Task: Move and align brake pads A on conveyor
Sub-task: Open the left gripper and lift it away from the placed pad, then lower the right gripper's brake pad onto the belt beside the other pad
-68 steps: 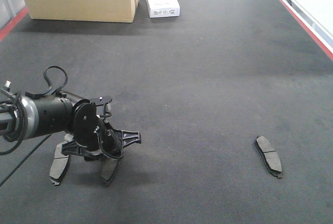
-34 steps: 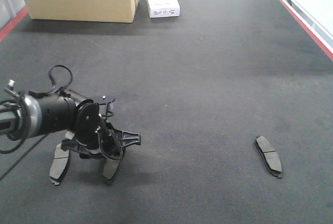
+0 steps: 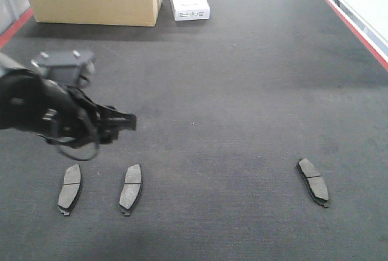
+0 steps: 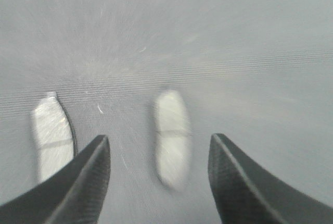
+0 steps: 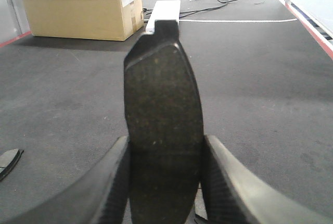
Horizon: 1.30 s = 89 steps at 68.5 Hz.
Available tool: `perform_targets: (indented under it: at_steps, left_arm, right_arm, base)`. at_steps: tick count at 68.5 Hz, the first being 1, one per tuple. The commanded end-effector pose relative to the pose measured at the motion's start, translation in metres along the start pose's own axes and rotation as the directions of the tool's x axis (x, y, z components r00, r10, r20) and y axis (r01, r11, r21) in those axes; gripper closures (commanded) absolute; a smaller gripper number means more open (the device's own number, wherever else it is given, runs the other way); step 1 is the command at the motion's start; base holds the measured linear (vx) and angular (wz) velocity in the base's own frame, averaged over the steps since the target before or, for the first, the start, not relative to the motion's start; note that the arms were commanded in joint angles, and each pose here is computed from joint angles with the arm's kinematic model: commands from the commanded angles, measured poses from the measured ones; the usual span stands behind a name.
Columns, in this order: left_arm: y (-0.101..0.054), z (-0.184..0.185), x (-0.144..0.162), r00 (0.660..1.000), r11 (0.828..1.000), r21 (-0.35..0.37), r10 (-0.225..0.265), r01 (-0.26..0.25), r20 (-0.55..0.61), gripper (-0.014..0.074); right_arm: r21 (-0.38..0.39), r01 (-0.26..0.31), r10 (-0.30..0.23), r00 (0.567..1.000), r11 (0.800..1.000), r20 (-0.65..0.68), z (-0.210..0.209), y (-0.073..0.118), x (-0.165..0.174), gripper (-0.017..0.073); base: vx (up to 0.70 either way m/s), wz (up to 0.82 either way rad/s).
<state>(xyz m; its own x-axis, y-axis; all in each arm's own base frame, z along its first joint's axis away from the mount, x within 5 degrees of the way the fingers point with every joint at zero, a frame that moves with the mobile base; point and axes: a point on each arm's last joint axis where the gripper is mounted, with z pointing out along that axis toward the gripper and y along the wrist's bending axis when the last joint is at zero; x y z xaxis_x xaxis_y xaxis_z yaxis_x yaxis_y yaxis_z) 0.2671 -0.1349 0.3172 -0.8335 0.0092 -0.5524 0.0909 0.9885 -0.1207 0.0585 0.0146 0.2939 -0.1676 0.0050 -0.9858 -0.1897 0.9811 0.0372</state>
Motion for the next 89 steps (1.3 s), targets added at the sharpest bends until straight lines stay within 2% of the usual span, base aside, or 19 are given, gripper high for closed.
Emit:
perform_targets:
  at_steps: [1,15,24,33,43,52,67,89]
  left_arm:
    - [-0.001,-0.054,0.000,0.992,0.998,0.067,0.009,-0.018,0.124,0.0176]
    - [0.006,-0.122,0.023,0.972,0.986,0.160,0.001,-0.039,0.235,0.0176]
    - [0.026,-0.149,0.048,0.945,0.982,0.178,0.000,-0.062,0.327,0.0176]
    - [0.051,-0.156,0.083,0.920,0.985,0.159,-0.001,-0.067,0.392,0.0176]
    - [0.079,-0.156,0.125,0.889,0.989,0.122,0.024,-0.089,0.457,0.0176]
    - [0.096,-0.153,0.155,0.871,0.988,0.130,0.013,-0.088,0.491,0.0176]
    - [0.109,-0.142,0.186,0.858,0.984,0.156,-0.008,-0.084,0.513,0.0176]
    - [0.112,-0.141,0.190,0.866,0.986,0.147,-0.007,-0.077,0.500,0.0176]
  right_arm:
    - [0.024,0.002,-0.005,0.993,1.000,0.120,-0.003,-0.002,-0.018,0.0566]
    - [0.024,0.002,-0.005,0.993,1.000,0.120,-0.003,-0.002,-0.018,0.0566]
    - [0.024,0.002,-0.005,0.993,1.000,0.120,-0.003,-0.002,-0.018,0.0566]
    - [0.024,0.002,-0.005,0.993,1.000,0.120,-0.003,-0.002,-0.018,0.0566]
    - [0.024,0.002,-0.005,0.993,1.000,0.120,-0.003,-0.002,-0.018,0.0566]
    - [0.024,0.002,-0.005,0.993,1.000,0.120,-0.003,-0.002,-0.018,0.0566]
    - [0.024,0.002,-0.005,0.993,1.000,0.120,-0.003,-0.002,-0.018,0.0566]
    - [0.024,0.002,-0.005,0.993,1.000,0.120,-0.003,-0.002,-0.018,0.0566]
  base:
    - [0.00,0.00]
    - [0.00,0.00]
    - [0.00,0.00]
    - [0.00,0.00]
    - [0.00,0.00]
    - [0.00,0.00]
    - [0.00,0.00]
    - [0.00,0.00]
